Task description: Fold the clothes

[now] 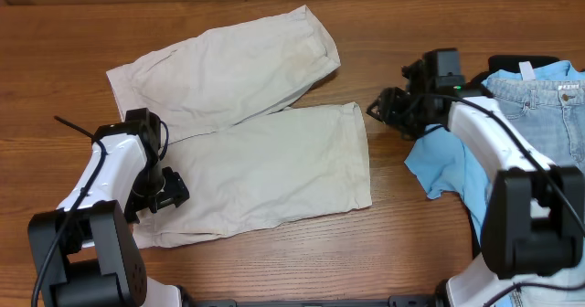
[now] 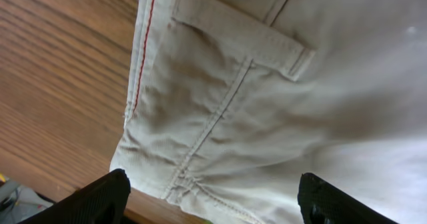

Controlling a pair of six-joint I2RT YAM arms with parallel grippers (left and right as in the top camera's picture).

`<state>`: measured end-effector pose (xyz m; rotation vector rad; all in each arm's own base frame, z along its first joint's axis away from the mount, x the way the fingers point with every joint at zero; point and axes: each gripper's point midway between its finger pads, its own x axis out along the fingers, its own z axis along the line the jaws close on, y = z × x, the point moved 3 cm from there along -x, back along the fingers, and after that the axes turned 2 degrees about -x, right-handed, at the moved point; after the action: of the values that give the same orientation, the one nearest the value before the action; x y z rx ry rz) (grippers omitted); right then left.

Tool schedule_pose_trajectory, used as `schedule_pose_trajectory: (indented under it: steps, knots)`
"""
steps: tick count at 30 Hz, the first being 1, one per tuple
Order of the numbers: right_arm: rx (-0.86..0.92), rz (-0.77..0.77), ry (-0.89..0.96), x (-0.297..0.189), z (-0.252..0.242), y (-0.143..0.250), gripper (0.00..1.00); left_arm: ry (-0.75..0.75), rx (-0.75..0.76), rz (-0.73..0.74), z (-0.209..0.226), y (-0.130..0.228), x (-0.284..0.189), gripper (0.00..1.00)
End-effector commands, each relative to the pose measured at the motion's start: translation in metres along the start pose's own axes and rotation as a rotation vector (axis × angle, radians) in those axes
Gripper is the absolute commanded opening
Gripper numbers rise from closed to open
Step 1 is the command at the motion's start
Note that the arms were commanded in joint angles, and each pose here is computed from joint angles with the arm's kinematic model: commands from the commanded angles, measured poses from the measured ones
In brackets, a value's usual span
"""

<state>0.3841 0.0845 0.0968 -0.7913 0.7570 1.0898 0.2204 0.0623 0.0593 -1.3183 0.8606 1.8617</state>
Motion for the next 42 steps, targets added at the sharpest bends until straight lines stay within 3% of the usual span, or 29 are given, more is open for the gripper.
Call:
schedule_pose_trajectory:
  steps: [1,7,14,17,21,27,31,36,37,39,42]
  knots:
    - [-0.037,0.002,-0.008,-0.037,0.018,0.009,0.59,0.007,-0.046,0.026,0.003,0.006,-0.001,0.85]
    - [0.088,0.309,0.156,-0.032,-0.009,0.085,0.58,0.036,-0.111,0.087,0.012,0.012,0.002,0.89]
    - [0.164,0.422,0.229,-0.013,-0.038,0.133,0.59,0.053,-0.208,0.122,0.033,0.009,0.007,0.73]
    - [0.171,0.439,0.236,-0.005,-0.047,0.145,0.58,0.056,-0.245,0.141,0.041,0.011,0.013,0.71]
    - [0.163,0.456,0.232,-0.002,-0.052,0.153,0.58,0.053,-0.279,0.178,0.047,0.022,0.029,0.69]
    - [0.155,0.458,0.220,-0.002,-0.050,0.153,0.64,0.075,-0.316,0.189,0.050,0.026,0.043,0.75]
    - [0.081,0.388,0.190,0.005,-0.048,0.137,0.65,0.084,-0.323,0.161,0.049,0.020,0.044,0.73]
    - [0.011,0.287,0.106,0.013,-0.035,0.112,0.59,0.112,-0.300,0.150,0.046,0.017,0.044,0.59]
    - [0.018,0.307,0.097,0.012,-0.033,0.116,0.66,0.110,-0.290,0.157,0.046,0.018,0.044,0.59]
    - [0.016,0.324,0.104,0.012,-0.033,0.120,0.68,0.109,-0.271,0.155,0.046,0.018,0.044,0.58]
    - [0.012,0.323,0.096,0.013,-0.031,0.120,0.69,0.112,-0.268,0.149,0.046,0.017,0.044,0.38]
